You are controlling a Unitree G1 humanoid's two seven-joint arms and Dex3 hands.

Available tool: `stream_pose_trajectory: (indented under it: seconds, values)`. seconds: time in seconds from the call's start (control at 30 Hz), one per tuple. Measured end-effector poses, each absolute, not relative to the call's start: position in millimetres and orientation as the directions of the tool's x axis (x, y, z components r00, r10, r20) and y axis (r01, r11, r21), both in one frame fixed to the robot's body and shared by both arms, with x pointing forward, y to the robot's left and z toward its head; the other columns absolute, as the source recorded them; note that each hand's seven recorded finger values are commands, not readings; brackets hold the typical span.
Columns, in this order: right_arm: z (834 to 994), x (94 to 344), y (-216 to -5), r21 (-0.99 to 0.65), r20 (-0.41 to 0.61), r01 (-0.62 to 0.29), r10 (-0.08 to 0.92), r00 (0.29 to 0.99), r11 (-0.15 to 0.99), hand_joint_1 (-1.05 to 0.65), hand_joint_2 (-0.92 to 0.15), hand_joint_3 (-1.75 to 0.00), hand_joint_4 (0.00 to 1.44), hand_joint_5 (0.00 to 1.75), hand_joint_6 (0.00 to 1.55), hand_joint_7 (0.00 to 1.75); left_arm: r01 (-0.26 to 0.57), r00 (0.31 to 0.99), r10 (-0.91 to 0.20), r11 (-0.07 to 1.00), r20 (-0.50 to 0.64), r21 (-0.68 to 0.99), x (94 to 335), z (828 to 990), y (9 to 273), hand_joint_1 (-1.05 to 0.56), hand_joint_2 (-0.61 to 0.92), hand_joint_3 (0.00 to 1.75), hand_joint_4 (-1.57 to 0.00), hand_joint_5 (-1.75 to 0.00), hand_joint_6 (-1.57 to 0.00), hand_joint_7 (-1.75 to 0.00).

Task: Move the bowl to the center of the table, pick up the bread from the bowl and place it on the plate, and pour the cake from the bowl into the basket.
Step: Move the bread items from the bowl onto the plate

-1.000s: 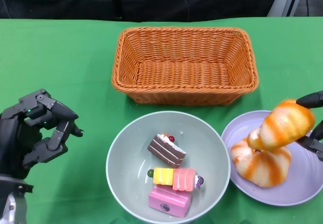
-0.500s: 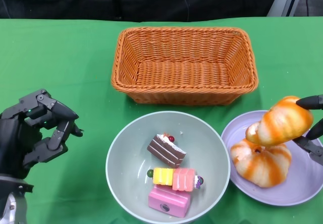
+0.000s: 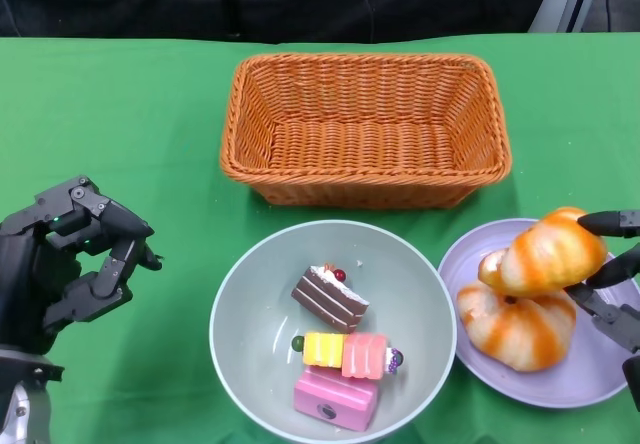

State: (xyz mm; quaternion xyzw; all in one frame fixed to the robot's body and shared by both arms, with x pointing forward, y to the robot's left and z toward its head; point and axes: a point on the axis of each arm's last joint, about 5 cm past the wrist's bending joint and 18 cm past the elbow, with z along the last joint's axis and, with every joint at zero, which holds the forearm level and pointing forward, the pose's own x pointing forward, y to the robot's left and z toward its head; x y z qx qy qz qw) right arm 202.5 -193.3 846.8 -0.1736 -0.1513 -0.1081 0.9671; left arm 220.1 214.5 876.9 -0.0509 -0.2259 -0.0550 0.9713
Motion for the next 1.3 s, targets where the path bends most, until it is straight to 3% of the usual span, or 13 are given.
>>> stream_pose_trajectory:
  seconds: [0.3,0.47,0.8,0.93,1.13,1.3]
  values:
    - [839.7,209,-188,-0.285,0.365,0.3,-0.186,0.912,0.91,-0.17,-0.92,-0.12,0.69,1.54,0.61,1.19,0.132,0.89,-0.081,0.988,0.448,-0.083,220,876.9,215,-0.12,0.71,0.75,-0.87,-1.37,-0.92,-1.07]
    - [834.9,211,-185,-0.272,0.363,0.297,-0.188,0.913,0.915,-0.2,-0.92,-0.11,0.68,1.74,0.62,1.21,0.132,0.89,-0.078,0.987,0.449,-0.089,220,876.8,215,-0.1,0.73,0.74,-0.86,-1.38,-0.91,-1.07]
    - [822.3,209,-178,-0.293,0.353,0.309,-0.198,0.914,0.905,-0.16,-0.91,-0.09,0.7,1.74,0.66,1.14,0.134,0.89,-0.081,0.987,0.449,-0.087,220,877.0,215,-0.11,0.71,0.78,-0.86,-1.39,-0.9,-1.08]
    - [815.8,206,-180,-0.348,0.335,0.298,-0.179,0.925,0.889,-0.15,-0.91,-0.08,0.72,1.7,0.68,1.08,0.133,0.889,-0.08,0.987,0.451,-0.086,220,877.3,215,-0.12,0.7,0.78,-0.87,-1.39,-0.91,-1.08]
    - [812.6,205,-184,-0.396,0.322,0.29,-0.165,0.932,0.871,-0.16,-0.92,-0.06,0.71,1.44,0.72,1.0,0.133,0.887,-0.083,0.988,0.454,-0.08,220,877.7,215,-0.11,0.71,0.79,-0.86,-1.4,-0.91,-1.09]
    - [811.4,204,-188,-0.449,0.313,0.256,-0.118,0.942,0.856,-0.17,-0.92,-0.07,0.66,1.39,0.72,0.94,0.133,0.886,-0.081,0.988,0.457,-0.083,220,878.4,215,-0.11,0.71,0.78,-0.86,-1.39,-0.91,-1.07]
